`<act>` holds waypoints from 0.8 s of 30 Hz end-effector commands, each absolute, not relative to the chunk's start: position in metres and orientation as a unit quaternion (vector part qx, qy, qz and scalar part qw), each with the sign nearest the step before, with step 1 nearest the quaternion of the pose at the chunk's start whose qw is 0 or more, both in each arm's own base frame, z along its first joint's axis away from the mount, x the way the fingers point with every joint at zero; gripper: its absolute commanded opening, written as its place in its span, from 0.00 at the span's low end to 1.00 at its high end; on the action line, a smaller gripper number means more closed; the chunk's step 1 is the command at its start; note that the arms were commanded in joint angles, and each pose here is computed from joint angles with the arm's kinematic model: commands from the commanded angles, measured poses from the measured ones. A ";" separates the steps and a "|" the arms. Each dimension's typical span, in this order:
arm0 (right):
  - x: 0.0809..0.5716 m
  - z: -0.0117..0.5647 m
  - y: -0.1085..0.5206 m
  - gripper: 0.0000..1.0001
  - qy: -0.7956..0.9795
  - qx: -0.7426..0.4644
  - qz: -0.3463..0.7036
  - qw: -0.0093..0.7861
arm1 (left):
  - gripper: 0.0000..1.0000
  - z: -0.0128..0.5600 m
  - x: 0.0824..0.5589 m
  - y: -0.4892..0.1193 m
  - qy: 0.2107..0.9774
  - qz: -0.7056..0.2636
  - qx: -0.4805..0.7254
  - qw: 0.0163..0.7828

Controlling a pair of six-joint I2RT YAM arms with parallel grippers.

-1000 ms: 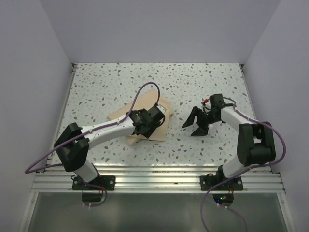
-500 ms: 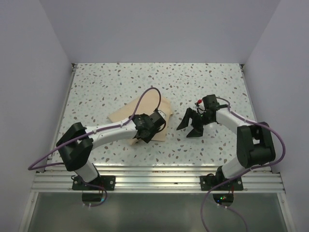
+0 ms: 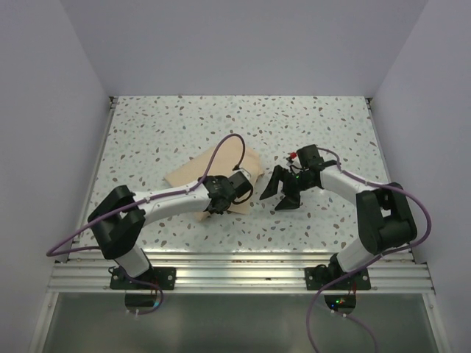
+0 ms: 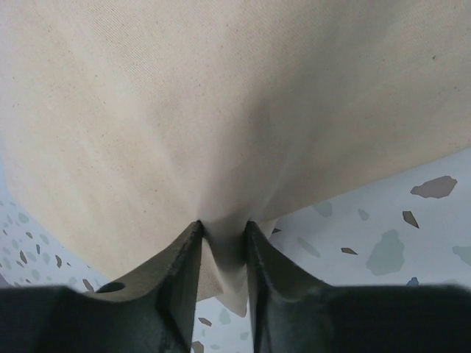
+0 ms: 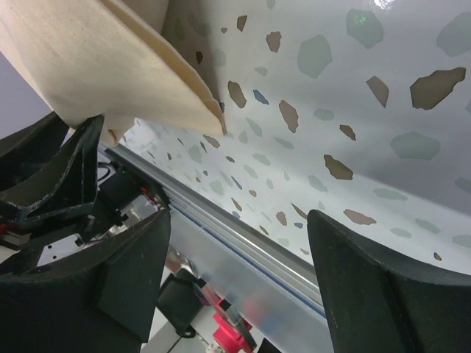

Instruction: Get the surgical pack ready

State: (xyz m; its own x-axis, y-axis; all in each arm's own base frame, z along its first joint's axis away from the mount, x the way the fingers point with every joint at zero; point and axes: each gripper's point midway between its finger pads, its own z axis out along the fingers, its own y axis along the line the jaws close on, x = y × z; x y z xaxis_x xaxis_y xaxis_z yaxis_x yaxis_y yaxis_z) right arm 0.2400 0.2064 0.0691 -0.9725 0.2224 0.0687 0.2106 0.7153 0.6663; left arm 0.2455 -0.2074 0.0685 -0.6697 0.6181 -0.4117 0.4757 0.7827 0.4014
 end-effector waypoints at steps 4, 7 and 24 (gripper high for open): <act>0.244 0.076 0.217 0.77 0.919 0.119 0.376 0.014 | 0.19 0.081 0.256 -0.214 0.897 0.134 0.299 0.296; 0.251 0.081 0.227 0.72 0.909 0.129 0.396 0.017 | 0.06 0.087 0.257 -0.220 0.899 0.122 0.297 0.298; 0.310 0.083 0.297 0.21 0.847 0.226 0.478 0.049 | 0.00 0.113 0.260 -0.252 0.901 0.063 0.305 0.302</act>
State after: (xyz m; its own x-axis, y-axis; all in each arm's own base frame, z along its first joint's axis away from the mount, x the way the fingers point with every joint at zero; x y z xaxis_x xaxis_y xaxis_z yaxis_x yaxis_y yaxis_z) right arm 0.2834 0.2791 0.0658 -0.9066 0.3873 0.1677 0.3618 0.5085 0.7813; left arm 0.2513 -0.2344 0.0969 -0.6611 0.6010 -0.4492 0.5036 0.7992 0.3281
